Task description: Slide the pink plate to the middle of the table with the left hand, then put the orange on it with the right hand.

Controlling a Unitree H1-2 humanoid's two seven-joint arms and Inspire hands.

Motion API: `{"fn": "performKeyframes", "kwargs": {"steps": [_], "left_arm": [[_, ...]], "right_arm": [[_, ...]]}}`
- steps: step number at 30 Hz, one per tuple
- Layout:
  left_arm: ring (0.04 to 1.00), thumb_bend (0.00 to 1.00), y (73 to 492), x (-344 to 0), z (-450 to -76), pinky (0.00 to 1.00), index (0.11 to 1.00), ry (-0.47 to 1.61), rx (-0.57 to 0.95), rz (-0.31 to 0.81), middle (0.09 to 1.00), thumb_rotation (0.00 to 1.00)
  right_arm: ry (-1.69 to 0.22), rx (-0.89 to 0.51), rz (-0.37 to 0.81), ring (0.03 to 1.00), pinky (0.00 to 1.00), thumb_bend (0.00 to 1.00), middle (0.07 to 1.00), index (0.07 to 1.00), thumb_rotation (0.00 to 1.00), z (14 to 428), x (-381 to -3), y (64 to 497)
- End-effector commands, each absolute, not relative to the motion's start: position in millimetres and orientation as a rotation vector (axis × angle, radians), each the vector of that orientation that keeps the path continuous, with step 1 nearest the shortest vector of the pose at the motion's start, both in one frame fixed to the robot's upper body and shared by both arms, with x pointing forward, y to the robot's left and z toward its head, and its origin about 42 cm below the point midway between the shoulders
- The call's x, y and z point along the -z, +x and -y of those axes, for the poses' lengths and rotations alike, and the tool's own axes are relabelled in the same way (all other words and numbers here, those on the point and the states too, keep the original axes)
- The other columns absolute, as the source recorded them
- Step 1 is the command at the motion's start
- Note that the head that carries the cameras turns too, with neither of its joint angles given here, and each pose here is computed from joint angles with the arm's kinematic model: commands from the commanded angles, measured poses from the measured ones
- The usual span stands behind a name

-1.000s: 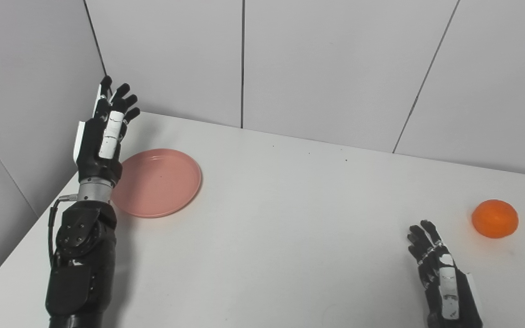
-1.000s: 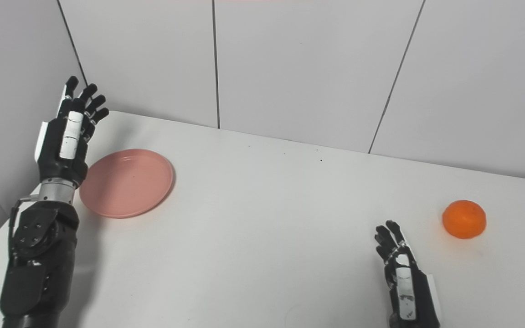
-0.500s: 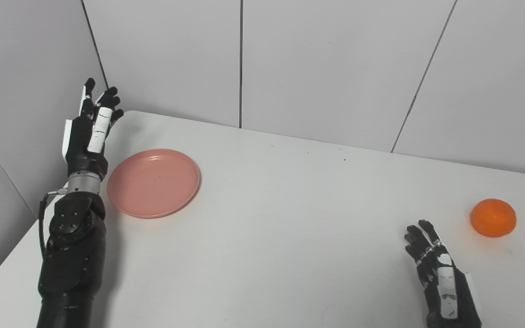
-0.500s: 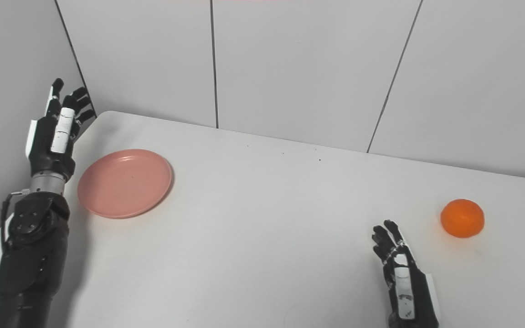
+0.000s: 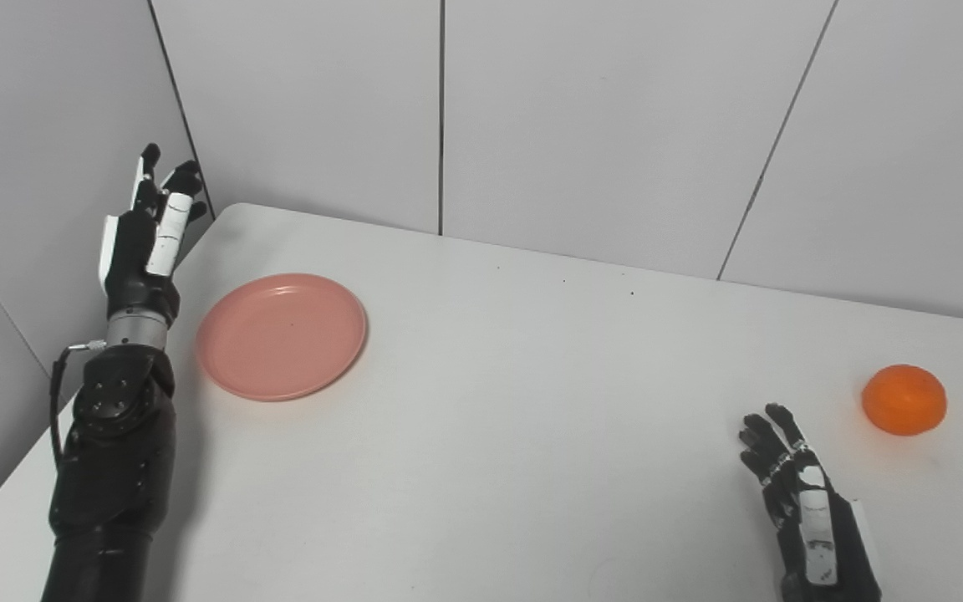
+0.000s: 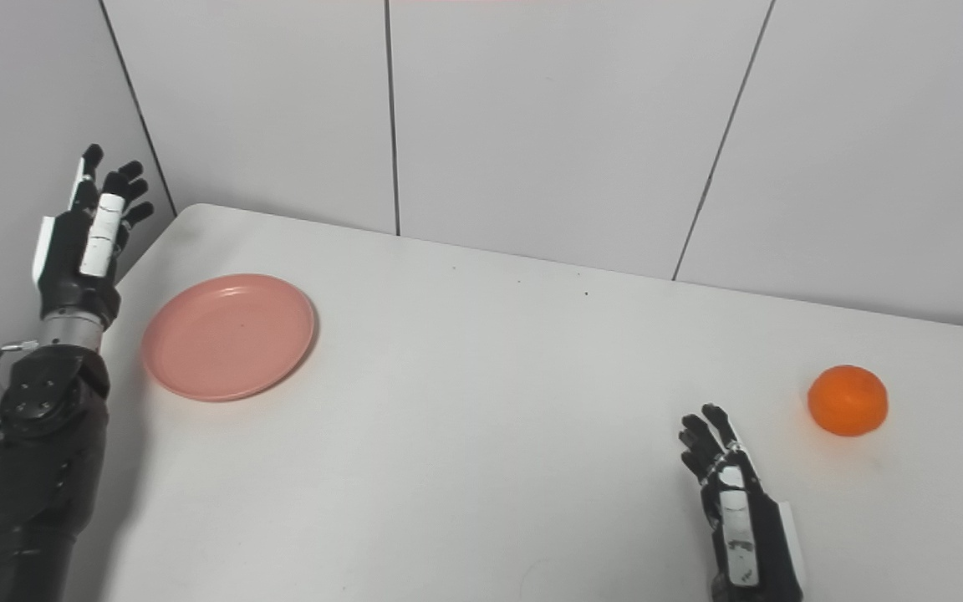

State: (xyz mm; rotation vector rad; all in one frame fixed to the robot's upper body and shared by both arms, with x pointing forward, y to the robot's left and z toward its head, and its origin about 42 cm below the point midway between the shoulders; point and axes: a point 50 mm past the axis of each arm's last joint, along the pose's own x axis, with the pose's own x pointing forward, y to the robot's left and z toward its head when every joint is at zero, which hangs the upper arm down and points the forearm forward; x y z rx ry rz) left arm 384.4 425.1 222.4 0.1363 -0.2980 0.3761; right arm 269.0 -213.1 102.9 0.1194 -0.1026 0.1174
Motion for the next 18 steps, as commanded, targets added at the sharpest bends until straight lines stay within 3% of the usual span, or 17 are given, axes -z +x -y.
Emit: {"fn": "performKeyframes", "kwargs": {"steps": [1,4,6,18], "left_arm": [[0.884,0.87,388,-247,-436,0.84,0.993,0.197,-0.377,0.366,0.889,0.82],[0.863,0.79,388,-241,-442,0.81,0.984,0.211,-0.385,0.341,0.884,0.81],[0.846,0.8,389,-233,-448,0.78,0.973,0.196,-0.404,0.309,0.865,0.79],[0.817,0.92,400,-186,-480,0.76,0.969,0.192,-0.393,0.212,0.843,0.74]], "right_arm": [[0.142,-0.09,-0.079,0.891,0.92,0.86,0.872,0.9,0.94,212,-54,236],[0.145,-0.091,-0.079,0.891,0.92,0.85,0.87,0.902,0.94,212,-54,235],[0.144,-0.091,-0.081,0.89,0.92,0.86,0.871,0.903,0.94,213,-55,235],[0.136,-0.091,-0.088,0.887,0.91,0.87,0.871,0.905,0.94,212,-55,234]]}}
